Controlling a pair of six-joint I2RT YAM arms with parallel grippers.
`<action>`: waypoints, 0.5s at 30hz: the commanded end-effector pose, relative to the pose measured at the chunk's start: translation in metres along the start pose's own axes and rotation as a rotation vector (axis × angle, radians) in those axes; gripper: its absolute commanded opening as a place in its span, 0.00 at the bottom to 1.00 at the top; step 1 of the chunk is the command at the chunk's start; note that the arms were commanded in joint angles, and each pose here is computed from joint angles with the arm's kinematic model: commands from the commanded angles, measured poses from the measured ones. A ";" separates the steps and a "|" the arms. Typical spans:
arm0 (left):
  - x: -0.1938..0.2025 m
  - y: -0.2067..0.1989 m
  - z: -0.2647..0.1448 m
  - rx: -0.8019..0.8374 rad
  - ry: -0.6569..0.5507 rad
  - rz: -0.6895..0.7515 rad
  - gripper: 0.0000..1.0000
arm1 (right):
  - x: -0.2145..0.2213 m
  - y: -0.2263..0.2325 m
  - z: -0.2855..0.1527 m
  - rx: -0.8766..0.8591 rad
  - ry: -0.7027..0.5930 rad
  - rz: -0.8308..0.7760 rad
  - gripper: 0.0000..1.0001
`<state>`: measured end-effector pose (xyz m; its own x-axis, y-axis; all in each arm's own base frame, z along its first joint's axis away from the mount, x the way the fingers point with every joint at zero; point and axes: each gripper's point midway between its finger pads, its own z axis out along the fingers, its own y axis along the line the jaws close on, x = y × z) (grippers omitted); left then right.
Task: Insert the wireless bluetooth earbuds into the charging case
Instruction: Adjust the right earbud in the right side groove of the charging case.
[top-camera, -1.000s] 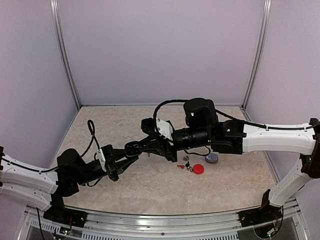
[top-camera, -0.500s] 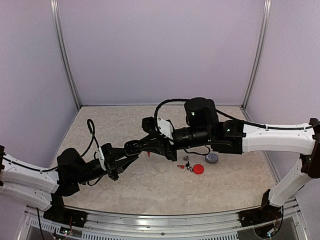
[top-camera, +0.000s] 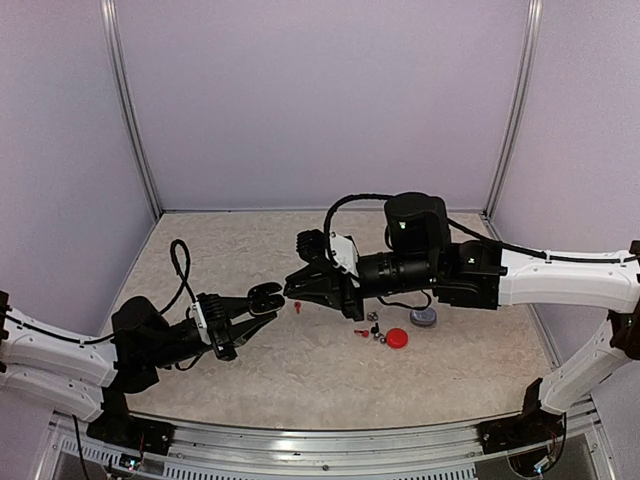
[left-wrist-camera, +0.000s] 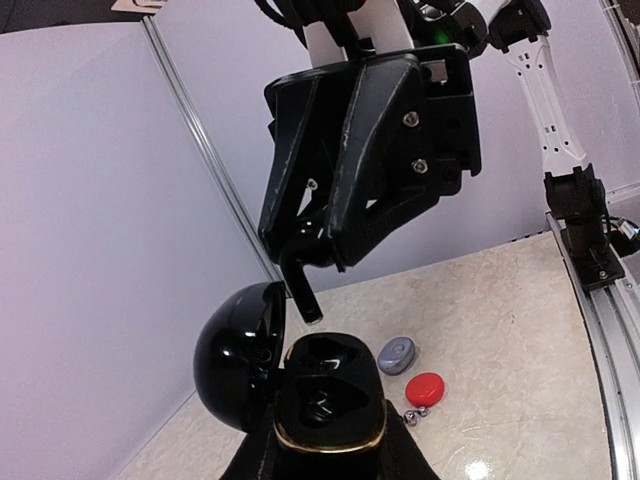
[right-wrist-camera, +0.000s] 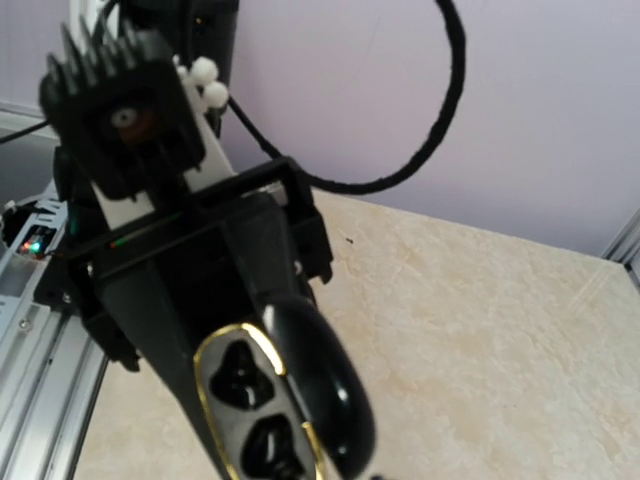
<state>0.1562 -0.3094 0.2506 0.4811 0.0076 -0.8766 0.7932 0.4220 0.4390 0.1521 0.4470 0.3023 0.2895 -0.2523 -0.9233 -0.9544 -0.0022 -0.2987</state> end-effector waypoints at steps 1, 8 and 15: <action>-0.021 0.002 -0.001 -0.002 -0.080 0.059 0.02 | -0.020 0.005 -0.012 -0.005 -0.058 -0.032 0.00; -0.036 -0.006 -0.008 0.042 -0.151 0.078 0.02 | -0.033 0.029 -0.023 -0.073 -0.096 -0.057 0.00; -0.040 -0.013 -0.007 0.085 -0.172 0.090 0.02 | -0.042 0.052 -0.031 -0.114 -0.109 -0.068 0.00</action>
<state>0.1354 -0.3086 0.2688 0.5654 -0.0706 -0.8218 0.7792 0.3724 0.5041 0.1068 0.4326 0.3288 0.3402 -0.1612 -0.9264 -0.9399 -0.0907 -0.3293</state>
